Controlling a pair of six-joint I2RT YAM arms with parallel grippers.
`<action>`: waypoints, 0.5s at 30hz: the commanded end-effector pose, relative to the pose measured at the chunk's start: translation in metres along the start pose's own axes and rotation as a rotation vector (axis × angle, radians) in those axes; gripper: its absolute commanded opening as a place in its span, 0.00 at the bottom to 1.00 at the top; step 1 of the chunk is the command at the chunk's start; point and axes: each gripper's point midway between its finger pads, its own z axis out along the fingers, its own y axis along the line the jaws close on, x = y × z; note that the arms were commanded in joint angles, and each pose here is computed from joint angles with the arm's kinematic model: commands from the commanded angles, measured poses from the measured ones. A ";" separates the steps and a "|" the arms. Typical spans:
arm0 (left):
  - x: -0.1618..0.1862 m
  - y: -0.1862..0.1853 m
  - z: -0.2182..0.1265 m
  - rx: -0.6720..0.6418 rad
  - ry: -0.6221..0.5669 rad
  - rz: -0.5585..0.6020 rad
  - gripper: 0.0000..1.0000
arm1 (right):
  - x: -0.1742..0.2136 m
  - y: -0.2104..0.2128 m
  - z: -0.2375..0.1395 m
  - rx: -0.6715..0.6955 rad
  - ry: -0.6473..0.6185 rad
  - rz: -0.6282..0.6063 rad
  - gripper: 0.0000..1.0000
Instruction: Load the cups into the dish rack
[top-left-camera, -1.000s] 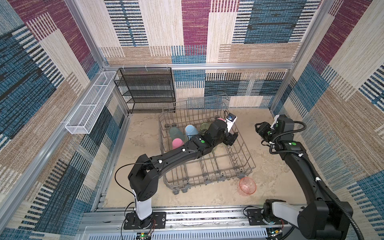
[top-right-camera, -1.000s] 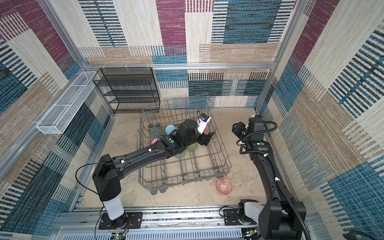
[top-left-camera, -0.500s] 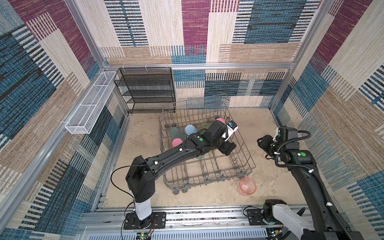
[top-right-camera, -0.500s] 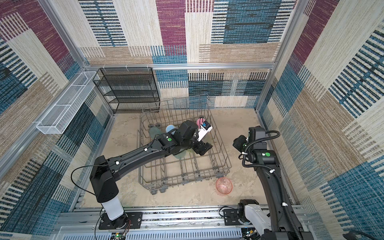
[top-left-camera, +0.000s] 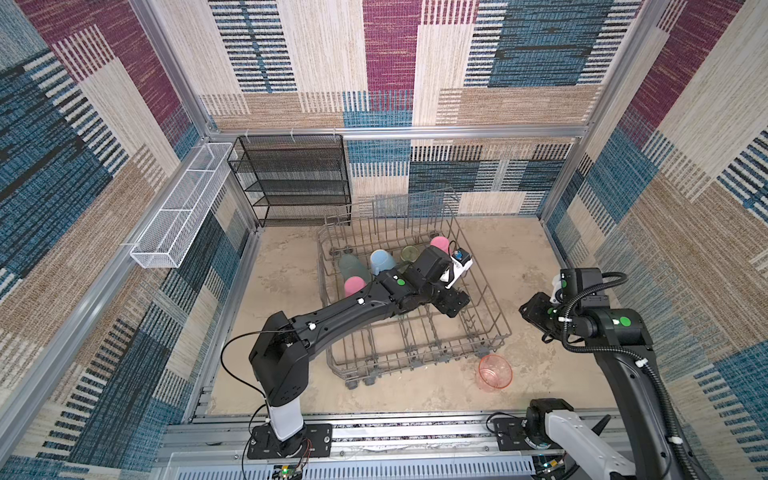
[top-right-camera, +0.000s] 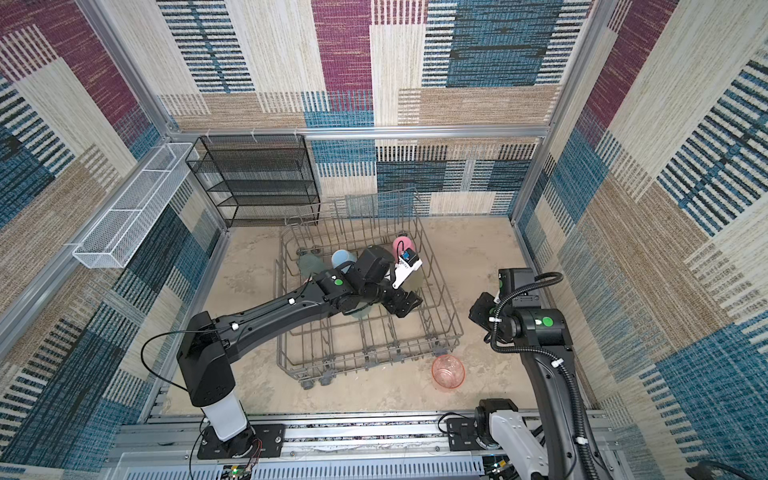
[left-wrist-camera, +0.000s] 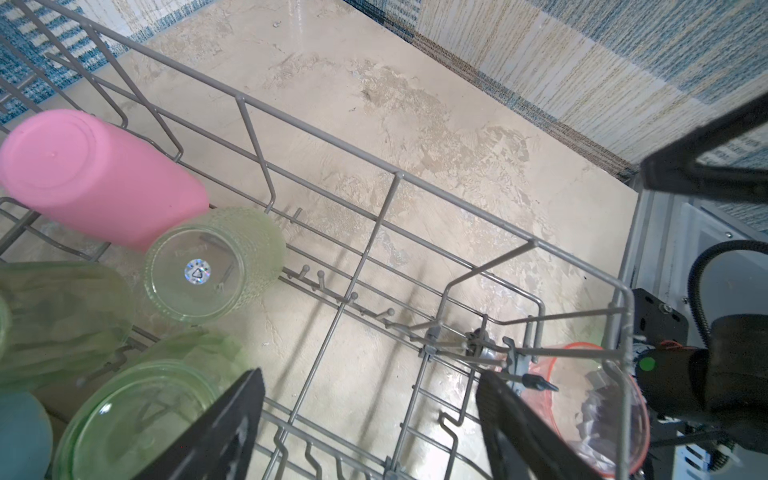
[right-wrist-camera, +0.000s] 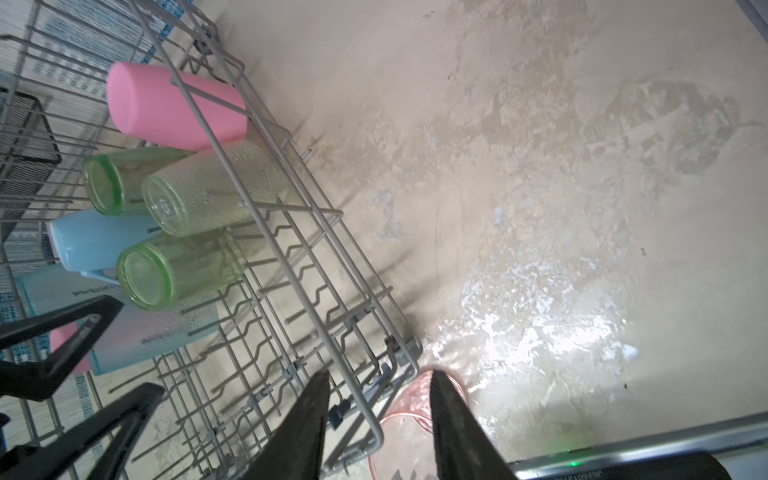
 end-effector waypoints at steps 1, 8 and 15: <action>-0.002 -0.002 -0.004 0.011 -0.004 -0.021 0.83 | 0.020 -0.014 -0.004 0.052 0.070 -0.032 0.43; -0.002 0.002 -0.004 -0.003 -0.006 -0.028 0.83 | 0.048 -0.025 0.002 0.054 0.148 -0.015 0.42; -0.003 0.004 -0.002 -0.001 -0.004 -0.037 0.83 | 0.071 -0.035 0.015 0.057 0.213 0.019 0.40</action>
